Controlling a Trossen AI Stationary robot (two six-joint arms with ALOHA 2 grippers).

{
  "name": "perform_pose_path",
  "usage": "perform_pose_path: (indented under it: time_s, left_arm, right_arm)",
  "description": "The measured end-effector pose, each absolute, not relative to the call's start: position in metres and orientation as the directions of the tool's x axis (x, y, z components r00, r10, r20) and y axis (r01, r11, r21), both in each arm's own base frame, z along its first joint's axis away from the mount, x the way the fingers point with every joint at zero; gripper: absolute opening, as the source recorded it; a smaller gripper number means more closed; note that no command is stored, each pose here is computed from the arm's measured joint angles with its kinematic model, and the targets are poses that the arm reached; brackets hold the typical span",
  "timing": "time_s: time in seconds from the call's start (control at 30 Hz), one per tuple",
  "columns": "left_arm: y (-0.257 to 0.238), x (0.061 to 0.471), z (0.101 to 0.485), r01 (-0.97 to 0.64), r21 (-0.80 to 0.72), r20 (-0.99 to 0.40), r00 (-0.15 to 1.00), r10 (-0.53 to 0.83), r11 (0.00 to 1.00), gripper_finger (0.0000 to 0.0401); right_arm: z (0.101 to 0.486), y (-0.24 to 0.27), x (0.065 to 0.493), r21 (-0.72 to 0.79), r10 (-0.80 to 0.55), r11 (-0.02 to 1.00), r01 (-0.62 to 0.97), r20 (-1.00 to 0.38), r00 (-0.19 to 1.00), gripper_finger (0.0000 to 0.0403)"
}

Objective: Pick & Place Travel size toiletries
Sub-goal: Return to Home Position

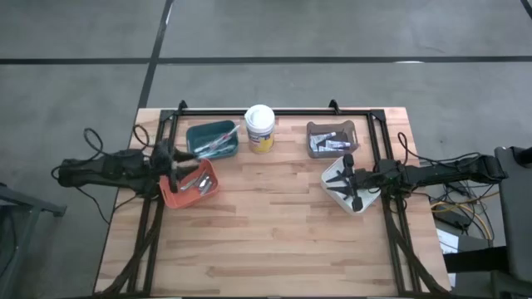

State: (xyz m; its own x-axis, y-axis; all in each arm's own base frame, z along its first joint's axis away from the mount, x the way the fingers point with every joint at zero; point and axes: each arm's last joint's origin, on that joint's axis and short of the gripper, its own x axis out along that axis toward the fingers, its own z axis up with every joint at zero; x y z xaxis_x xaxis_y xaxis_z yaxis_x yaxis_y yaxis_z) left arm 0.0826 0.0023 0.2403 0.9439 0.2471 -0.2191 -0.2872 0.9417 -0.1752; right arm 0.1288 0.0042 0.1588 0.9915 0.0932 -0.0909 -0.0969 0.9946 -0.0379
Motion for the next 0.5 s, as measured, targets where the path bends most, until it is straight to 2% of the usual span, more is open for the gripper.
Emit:
perform_pose_path:
  time_s: [0.07, 0.17, 0.43, 0.5]
  left_arm:
    - [-0.001, 0.091, 0.237, -0.165, -0.112, -0.127, 0.98, 0.15, 0.98, 0.0197]
    - [-0.004, 0.099, 0.225, -0.068, -0.05, -0.028, 0.997, 0.066, 0.996, 0.0197]
    - [-0.006, 0.107, 0.186, -0.016, -0.013, 0.176, 0.984, 0.018, 1.0, 0.0198]
    - [-0.007, 0.106, 0.187, 0.002, -0.005, 0.184, 0.983, -0.001, 1.0, 0.0197]
  right_arm:
    - [0.159, 0.004, 0.129, -0.038, 0.093, 0.995, -0.097, -0.091, 0.992, 0.0095]
    - [0.159, 0.004, 0.129, -0.038, 0.093, 0.995, -0.097, -0.09, 0.992, 0.0095]
    - [0.159, 0.004, 0.129, -0.038, 0.093, 0.995, -0.097, -0.091, 0.992, 0.0095]
    - [0.159, 0.004, 0.129, -0.038, 0.093, 0.995, -0.097, -0.09, 0.992, 0.0095]
